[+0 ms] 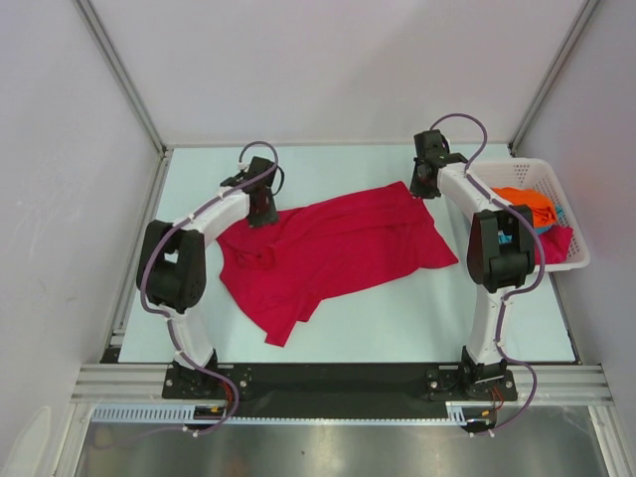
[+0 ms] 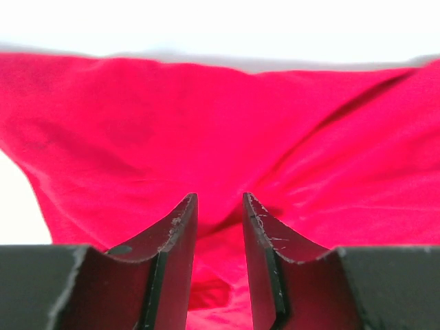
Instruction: Fold and stack the t-shirts
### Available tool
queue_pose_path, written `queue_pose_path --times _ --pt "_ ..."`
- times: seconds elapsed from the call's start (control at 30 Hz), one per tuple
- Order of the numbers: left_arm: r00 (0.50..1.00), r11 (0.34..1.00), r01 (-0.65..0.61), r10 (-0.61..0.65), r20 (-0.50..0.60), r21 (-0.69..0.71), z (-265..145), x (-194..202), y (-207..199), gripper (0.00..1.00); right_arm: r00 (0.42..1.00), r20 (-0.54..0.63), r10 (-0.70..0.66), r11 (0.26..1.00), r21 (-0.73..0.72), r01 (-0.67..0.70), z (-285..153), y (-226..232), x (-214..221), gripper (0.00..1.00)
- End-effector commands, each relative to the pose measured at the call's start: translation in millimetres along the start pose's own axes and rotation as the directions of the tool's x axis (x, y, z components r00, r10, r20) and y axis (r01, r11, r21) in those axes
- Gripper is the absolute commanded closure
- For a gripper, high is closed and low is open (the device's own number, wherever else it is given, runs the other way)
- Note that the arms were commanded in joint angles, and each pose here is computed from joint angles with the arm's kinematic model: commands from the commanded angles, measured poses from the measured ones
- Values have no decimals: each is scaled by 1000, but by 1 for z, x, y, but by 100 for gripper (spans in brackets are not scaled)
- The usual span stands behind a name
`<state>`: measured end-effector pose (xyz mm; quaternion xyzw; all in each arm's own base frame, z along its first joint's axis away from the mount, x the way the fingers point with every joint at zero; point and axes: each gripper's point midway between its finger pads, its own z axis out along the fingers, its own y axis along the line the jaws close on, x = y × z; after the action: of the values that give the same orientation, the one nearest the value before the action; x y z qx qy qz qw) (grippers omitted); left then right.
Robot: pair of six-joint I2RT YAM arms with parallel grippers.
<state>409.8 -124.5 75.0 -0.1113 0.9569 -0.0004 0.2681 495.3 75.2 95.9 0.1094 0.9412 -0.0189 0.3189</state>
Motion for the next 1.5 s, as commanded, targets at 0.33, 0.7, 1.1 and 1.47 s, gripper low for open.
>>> queue_pose_path --times 0.33,0.7,1.1,1.47 --pt "999 998 33 -31 -40 45 7 24 10 64 999 50 4 1000 -7 -3 -18 -2 -14 83" --pt "998 992 4 4 -65 129 -9 58 -12 66 998 56 2 1000 -10 -2 -22 1 -14 83" --pt "991 977 -52 76 -110 206 -30 110 -40 66 999 50 -5 1000 -15 6 -23 7 -9 83" --pt "996 986 -91 93 -5 137 -55 65 -36 66 998 56 -6 1000 -14 7 -26 7 -10 83"
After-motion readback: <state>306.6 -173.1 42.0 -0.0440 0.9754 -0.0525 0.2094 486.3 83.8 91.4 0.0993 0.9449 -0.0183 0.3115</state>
